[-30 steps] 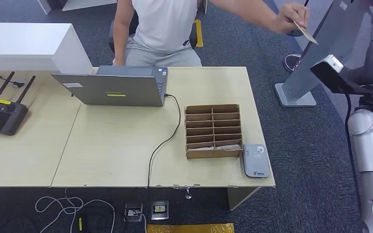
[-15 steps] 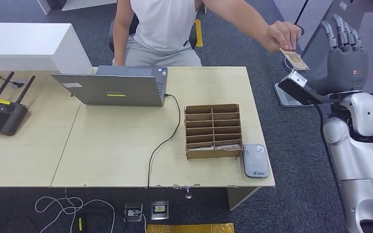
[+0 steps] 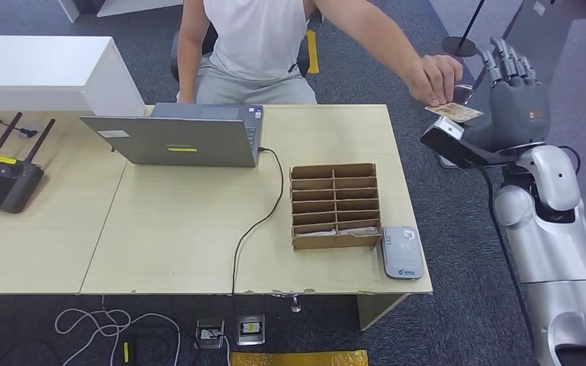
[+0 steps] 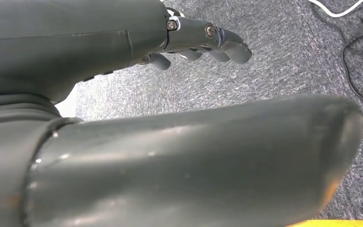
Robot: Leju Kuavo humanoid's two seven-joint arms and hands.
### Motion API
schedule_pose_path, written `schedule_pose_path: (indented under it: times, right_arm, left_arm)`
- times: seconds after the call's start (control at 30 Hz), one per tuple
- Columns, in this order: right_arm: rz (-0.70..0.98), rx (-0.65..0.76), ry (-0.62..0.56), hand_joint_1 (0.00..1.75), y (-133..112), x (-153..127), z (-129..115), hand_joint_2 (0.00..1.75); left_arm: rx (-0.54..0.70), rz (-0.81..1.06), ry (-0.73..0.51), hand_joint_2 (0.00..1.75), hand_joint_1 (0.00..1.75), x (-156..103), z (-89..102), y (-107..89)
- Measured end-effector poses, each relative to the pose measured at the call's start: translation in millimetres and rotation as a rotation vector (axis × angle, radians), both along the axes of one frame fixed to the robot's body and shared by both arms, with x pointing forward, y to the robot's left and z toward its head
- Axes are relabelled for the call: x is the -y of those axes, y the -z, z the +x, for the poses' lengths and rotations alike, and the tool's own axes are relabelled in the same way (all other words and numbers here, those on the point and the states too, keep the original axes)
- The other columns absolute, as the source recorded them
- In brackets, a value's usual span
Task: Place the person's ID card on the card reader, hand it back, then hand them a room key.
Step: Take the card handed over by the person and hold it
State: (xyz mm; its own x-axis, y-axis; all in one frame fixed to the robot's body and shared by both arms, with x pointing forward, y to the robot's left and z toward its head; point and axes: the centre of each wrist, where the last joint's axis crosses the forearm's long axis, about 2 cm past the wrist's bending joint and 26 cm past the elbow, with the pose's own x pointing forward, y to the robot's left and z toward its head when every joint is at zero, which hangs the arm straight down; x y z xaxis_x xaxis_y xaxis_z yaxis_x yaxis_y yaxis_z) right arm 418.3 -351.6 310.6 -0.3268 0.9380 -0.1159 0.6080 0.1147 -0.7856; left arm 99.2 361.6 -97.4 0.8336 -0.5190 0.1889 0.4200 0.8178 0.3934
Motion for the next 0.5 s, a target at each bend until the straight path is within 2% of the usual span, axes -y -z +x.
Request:
schedule_pose_path:
  times: [0.03,0.5]
  right_arm:
    - [0.003,-0.006,-0.003,1.75,0.2,-0.7,0.1,1.75]
    - [0.014,-0.048,-0.028,1.75,2.1,-7.3,1.1,1.75]
  left_arm:
    - [0.000,0.000,0.000,0.00,0.00,0.0,0.0,0.0]
    - [-0.001,0.002,0.002,0.00,0.00,-1.4,-0.1,-0.2]
